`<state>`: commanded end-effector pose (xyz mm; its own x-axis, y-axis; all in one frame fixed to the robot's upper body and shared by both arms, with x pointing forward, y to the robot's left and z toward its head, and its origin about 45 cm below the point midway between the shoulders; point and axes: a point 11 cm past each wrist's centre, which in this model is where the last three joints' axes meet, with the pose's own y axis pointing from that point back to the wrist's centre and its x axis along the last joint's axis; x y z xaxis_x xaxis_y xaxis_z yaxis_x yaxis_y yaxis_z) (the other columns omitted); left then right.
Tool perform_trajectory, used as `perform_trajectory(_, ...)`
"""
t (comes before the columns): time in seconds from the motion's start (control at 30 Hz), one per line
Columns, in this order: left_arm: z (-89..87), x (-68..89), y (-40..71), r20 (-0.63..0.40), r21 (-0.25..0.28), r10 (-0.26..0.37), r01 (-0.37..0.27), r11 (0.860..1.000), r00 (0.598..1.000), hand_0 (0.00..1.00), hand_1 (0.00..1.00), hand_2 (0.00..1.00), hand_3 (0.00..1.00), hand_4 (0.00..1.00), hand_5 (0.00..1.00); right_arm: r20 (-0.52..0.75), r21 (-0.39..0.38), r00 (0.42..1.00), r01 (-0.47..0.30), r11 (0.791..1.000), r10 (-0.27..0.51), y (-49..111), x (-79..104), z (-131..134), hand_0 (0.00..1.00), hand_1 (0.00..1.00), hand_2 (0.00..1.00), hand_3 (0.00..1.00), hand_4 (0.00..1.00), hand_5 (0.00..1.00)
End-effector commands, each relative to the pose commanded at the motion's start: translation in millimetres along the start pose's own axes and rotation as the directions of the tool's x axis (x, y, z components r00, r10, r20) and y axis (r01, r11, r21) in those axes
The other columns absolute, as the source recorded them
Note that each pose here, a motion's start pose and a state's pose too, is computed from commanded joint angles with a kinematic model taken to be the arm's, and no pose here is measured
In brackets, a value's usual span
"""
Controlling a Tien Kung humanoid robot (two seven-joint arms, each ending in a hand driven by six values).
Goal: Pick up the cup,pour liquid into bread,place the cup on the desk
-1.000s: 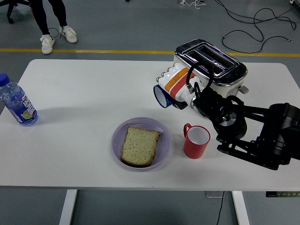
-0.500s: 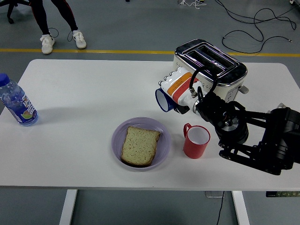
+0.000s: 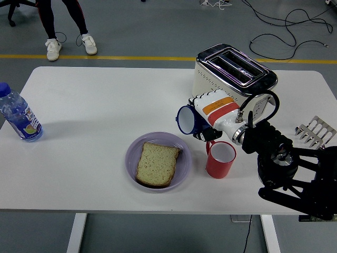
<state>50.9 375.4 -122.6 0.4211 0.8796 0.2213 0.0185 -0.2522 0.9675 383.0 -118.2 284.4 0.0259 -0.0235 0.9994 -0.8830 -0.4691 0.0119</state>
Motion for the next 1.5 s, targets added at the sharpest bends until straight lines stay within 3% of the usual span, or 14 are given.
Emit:
perform_trajectory(0.13,-1.0,-0.9,-0.2,0.002,0.003,-0.003,0.003,1.0,1.0,0.659,0.697,0.716,0.609,0.345,0.927,0.052,-0.014,0.998,-0.043,0.999,0.043,-2.1,20.4,3,0.364,0.36,0.506,0.549,0.571,0.002)
perform_trajectory(0.27,-1.0,-1.7,-0.2,-0.011,0.001,-0.005,0.005,1.0,1.0,0.659,0.697,0.716,0.609,0.345,0.927,0.189,-0.045,0.979,-0.065,0.997,0.072,-0.4,37.7,9,0.364,0.36,0.506,0.549,0.571,0.002)
perform_trajectory(0.5,-7.3,-7.0,-1.3,-0.012,0.01,-0.013,0.013,1.0,1.0,0.659,0.697,0.716,0.609,0.345,0.927,0.51,-0.129,0.854,-0.042,0.991,0.103,8.2,56.3,31,0.365,0.359,0.507,0.549,0.573,0.002)
perform_trajectory(0.57,-10.1,-8.8,-1.7,-0.009,0.015,-0.016,0.016,1.0,1.0,0.659,0.697,0.716,0.61,0.346,0.928,0.596,-0.144,0.796,-0.024,0.989,0.107,13.8,57.5,38,0.369,0.358,0.508,0.551,0.572,0.002)
perform_trajectory(0.83,-20.1,-12.4,-3.0,-0.01,0.031,-0.02,0.021,0.999,1.0,0.659,0.697,0.716,0.61,0.346,0.928,0.874,-0.23,0.443,0.012,0.973,0.201,47.0,58.2,82,0.372,0.356,0.507,0.548,0.578,0.002)
perform_trajectory(1.1,-27.1,-14.1,-3.7,0.001,0.042,-0.021,0.021,0.999,1.0,0.659,0.697,0.716,0.611,0.346,0.928,0.951,-0.301,0.088,0.032,0.953,0.297,79.7,44.7,121,0.376,0.354,0.507,0.547,0.582,0.002)
perform_trajectory(1.27,-27.0,-15.3,-3.7,0.001,0.042,-0.023,0.022,0.999,1.0,0.659,0.697,0.716,0.61,0.346,0.928,0.902,-0.424,0.073,-0.021,0.905,0.425,102.7,31.6,151,0.376,0.357,0.508,0.547,0.583,0.002)
perform_trajectory(1.33,-25.8,-14.9,-3.6,0.003,0.041,-0.023,0.023,0.999,1.0,0.659,0.697,0.716,0.611,0.345,0.93,0.871,-0.478,0.103,-0.053,0.877,0.481,113.8,23.0,165,0.384,0.359,0.508,0.548,0.58,0.002)
perform_trajectory(1.5,-24.8,-14.6,-3.5,0.0,0.039,-0.024,0.024,0.999,1.0,0.659,0.697,0.716,0.611,0.345,0.93,0.807,-0.55,0.186,-0.112,0.828,0.561,127.9,3.4,185,0.384,0.359,0.508,0.548,0.58,0.002)
